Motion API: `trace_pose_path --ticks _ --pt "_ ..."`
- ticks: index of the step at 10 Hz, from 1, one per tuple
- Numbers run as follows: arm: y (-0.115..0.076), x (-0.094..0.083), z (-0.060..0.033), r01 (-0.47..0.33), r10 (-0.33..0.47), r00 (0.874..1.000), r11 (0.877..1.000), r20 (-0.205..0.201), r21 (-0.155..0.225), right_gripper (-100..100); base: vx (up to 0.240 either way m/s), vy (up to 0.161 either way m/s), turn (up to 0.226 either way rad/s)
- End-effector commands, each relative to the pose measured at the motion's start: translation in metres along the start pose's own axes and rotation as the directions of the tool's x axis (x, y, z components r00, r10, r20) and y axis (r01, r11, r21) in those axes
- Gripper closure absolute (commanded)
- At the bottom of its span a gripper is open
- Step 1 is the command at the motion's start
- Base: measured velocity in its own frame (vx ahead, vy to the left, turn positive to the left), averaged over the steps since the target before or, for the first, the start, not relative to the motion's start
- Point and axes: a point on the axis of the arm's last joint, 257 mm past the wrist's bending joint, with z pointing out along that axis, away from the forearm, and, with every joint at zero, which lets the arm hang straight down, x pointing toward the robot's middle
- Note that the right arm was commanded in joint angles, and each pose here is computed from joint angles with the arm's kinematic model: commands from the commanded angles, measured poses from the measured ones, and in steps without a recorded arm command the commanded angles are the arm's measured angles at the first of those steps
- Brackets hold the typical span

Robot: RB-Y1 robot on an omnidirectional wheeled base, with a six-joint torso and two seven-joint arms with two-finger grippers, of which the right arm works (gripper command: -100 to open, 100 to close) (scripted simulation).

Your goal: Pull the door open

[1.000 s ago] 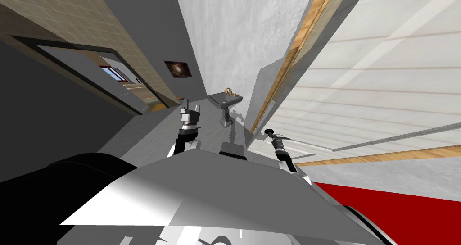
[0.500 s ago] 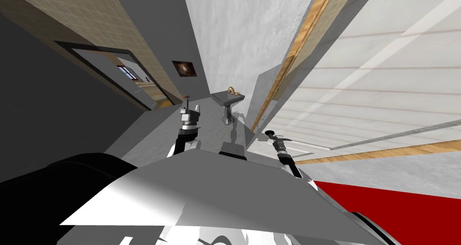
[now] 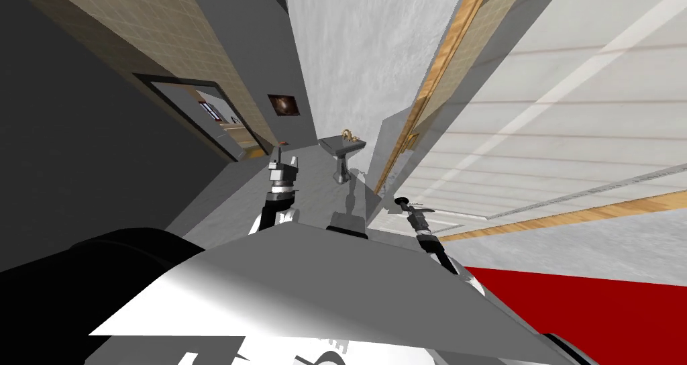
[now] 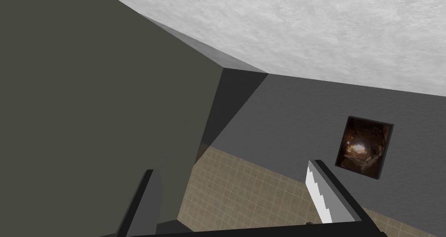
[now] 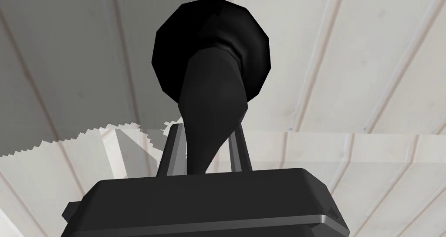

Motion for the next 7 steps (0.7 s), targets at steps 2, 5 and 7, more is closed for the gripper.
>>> trace_pose_path --ticks 2,5,7 --pt "0.000 -0.004 -0.0136 0.002 -0.002 1.000 1.000 -0.011 -0.004 100 -0.158 -0.074 0.179" --pt "0.000 -0.009 -0.0284 0.003 -0.003 1.000 1.000 -0.024 -0.007 100 -0.140 -0.059 0.124" --pt "0.000 -0.012 -0.0401 0.004 -0.004 0.999 1.000 -0.035 -0.009 100 -0.129 -0.036 0.118"
